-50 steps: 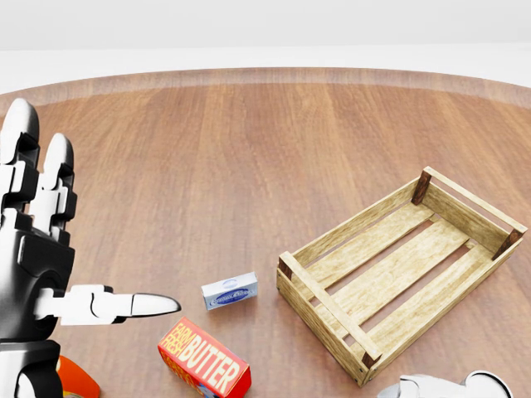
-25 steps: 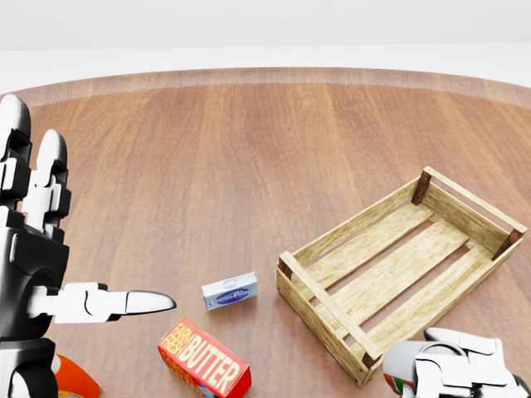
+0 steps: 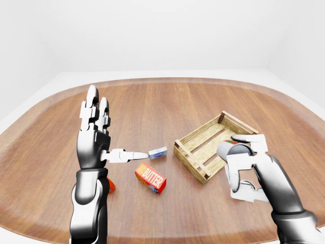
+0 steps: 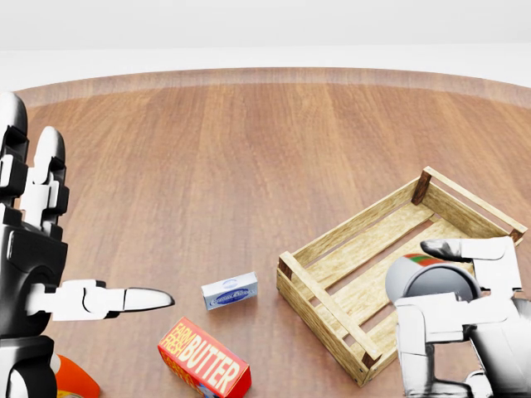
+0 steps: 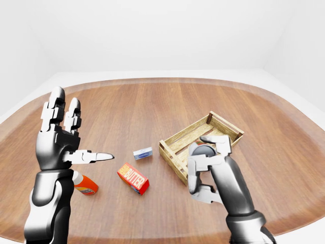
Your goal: Pick up the tomato sauce, and put it in the wooden tray.
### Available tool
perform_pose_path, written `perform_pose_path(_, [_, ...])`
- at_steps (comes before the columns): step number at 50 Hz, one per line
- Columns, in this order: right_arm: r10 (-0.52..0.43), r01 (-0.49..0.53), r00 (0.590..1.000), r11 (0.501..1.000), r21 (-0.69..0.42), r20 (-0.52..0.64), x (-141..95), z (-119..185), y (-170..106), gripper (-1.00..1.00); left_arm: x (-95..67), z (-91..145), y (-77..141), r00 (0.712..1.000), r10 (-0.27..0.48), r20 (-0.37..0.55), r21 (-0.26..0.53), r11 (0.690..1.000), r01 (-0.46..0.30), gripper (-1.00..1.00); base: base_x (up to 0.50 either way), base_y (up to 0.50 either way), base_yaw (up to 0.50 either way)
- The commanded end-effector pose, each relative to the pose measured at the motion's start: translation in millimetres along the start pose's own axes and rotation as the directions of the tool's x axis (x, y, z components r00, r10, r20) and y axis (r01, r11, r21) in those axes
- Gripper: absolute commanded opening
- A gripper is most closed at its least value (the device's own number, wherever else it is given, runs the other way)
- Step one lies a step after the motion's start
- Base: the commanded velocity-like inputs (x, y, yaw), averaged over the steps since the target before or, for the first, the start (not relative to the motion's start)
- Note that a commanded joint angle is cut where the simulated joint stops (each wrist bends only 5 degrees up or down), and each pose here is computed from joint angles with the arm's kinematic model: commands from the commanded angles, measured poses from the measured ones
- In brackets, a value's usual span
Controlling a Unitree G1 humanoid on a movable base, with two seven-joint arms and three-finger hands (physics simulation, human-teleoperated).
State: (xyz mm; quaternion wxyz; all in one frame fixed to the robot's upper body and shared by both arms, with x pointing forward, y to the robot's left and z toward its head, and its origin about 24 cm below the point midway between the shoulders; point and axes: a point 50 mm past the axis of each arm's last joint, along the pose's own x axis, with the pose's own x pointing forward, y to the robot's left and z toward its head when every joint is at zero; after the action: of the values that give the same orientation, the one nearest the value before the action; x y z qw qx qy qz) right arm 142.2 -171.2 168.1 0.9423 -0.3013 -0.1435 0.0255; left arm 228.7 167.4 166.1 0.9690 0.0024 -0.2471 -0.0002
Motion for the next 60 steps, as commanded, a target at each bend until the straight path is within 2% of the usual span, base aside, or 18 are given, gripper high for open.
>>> perform_pose_path(1, [0.032,0.040,0.974,0.951,-0.306,0.225,35,39,-16,-1.00,0.2,1,0,1.000,0.001,0.005,-0.003,1.000,-0.001,1.00,0.00,0.00,0.00])
perform_pose_path(6, [0.062,0.053,0.948,0.936,-0.347,0.312,54,46,-17,-1.00,1.3,5,1,1.000,0.004,0.022,-0.003,1.000,-0.004,1.00,0.00,0.00,0.00])
perform_pose_path(12, [0.087,0.013,0.950,0.948,-0.317,0.300,76,35,-14,-1.00,1.0,6,1,1.000,0.004,0.027,-0.005,1.000,-0.004,1.00,0.00,0.00,0.00])
perform_pose_path(18, [0.054,0.005,0.962,0.976,-0.216,0.269,105,16,-14,-1.00,1.2,4,1,1.000,0.005,0.020,-0.006,1.000,-0.005,1.00,0.00,0.00,0.00])
perform_pose_path(25, [-0.055,0.067,0.965,0.997,-0.036,0.257,136,1,-25,-1.00,2.4,6,3,0.999,0.009,0.031,-0.006,1.000,-0.009,1.00,0.00,0.00,0.00])
perform_pose_path(30, [-0.135,0.120,0.977,0.988,0.102,0.162,152,-26,-29,-1.00,2.8,7,2,0.999,0.010,0.034,-0.008,1.000,-0.009,1.00,0.00,0.00,0.00])
perform_pose_path(32, [-0.142,0.124,0.976,0.986,0.114,0.166,151,-26,-30,-1.00,2.8,7,3,0.999,0.010,0.035,-0.007,1.000,-0.010,1.00,0.00,0.00,0.00])
perform_pose_path(41, [-0.205,0.190,0.978,0.956,0.225,0.043,161,-55,-28,-1.00,2.0,7,2,0.999,0.008,0.033,-0.009,1.000,-0.008,1.00,0.00,0.00,0.00])
perform_pose_path(48, [-0.201,0.205,0.979,0.955,0.212,-0.043,158,-75,-23,-1.00,2.8,11,2,0.998,0.010,0.054,-0.011,1.000,-0.009,1.00,0.00,0.00,0.00])
perform_pose_path(60, [-0.130,0.146,0.983,0.981,0.129,-0.128,152,-96,-9,-1.00,3.7,13,3,0.998,0.013,0.065,-0.013,1.000,-0.012,1.00,0.00,0.00,0.00])
